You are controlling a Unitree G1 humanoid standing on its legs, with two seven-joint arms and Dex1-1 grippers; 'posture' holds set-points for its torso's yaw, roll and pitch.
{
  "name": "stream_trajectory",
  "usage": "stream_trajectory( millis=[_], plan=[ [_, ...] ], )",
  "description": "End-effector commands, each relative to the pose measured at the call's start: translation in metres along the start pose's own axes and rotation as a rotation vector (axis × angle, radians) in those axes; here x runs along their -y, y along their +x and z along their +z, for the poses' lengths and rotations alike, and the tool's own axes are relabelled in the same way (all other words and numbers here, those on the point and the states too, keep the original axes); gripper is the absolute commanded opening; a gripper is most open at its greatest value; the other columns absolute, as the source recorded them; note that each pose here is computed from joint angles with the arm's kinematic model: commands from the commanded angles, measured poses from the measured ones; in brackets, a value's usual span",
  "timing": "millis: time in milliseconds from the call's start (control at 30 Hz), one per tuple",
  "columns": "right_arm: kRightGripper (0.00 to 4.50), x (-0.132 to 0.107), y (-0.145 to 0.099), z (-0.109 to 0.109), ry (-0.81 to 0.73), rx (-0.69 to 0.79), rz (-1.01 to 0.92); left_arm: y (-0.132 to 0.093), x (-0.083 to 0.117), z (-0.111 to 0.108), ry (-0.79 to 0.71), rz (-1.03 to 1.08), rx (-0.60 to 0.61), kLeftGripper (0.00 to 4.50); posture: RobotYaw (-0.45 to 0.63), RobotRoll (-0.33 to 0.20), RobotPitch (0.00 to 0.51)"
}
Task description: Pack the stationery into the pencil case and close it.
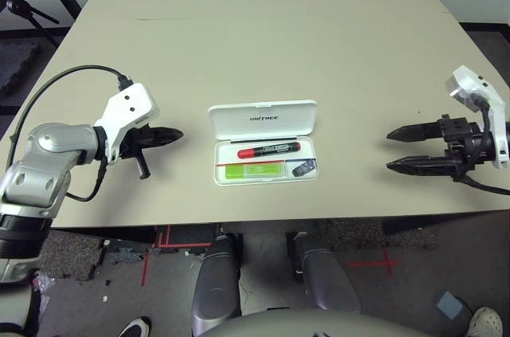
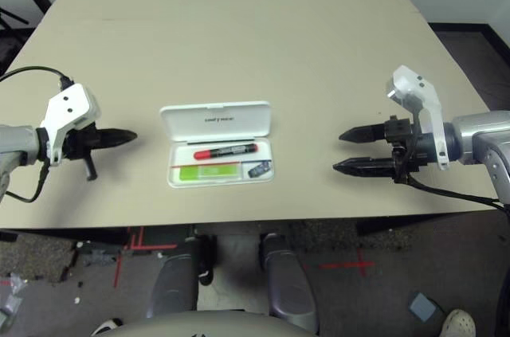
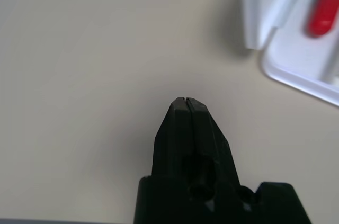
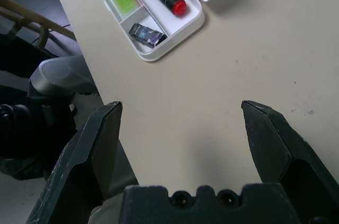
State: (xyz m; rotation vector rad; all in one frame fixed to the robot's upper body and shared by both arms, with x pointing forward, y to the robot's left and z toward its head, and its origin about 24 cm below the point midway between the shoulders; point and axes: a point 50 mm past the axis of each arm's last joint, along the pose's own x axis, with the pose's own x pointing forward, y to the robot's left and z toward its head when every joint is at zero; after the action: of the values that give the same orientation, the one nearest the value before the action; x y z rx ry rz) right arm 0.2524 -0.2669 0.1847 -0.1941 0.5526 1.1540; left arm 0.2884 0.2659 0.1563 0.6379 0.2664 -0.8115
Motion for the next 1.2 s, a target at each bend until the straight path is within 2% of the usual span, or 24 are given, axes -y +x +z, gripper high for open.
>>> stream_trajectory(
  millis=[33,300,467,800,967,1200],
  plan=[
    [4.50,0.000,0.000,0.004,-0.027,0.009,-0.003,0.015,0.000,-0.009,0.013,0.023,0.010,0.04,-0.05,0.000,0.178],
    [4.50,0.001,0.002,0.004,-0.040,0.004,-0.002,0.039,0.000,0.010,0.045,0.041,0.125,0.04,-0.05,0.000,0.183],
    [4.50,0.000,0.003,0.007,-0.048,0.008,0.005,0.049,0.009,0.029,0.044,-0.012,0.212,0.04,-0.06,0.000,0.186],
    [4.50,0.001,0.005,0.003,-0.056,-0.006,-0.002,0.048,0.026,0.049,0.067,-0.117,0.306,0.04,-0.06,0.000,0.182],
    [4.50,0.003,0.006,0.001,-0.060,-0.011,-0.008,0.043,0.039,0.054,0.086,-0.197,0.310,0.04,-0.06,0.000,0.177],
    [4.50,0.006,0.009,-0.001,-0.074,-0.023,-0.015,0.054,0.063,0.058,0.112,-0.296,0.294,0.04,-0.05,0.000,0.172]
  ],
)
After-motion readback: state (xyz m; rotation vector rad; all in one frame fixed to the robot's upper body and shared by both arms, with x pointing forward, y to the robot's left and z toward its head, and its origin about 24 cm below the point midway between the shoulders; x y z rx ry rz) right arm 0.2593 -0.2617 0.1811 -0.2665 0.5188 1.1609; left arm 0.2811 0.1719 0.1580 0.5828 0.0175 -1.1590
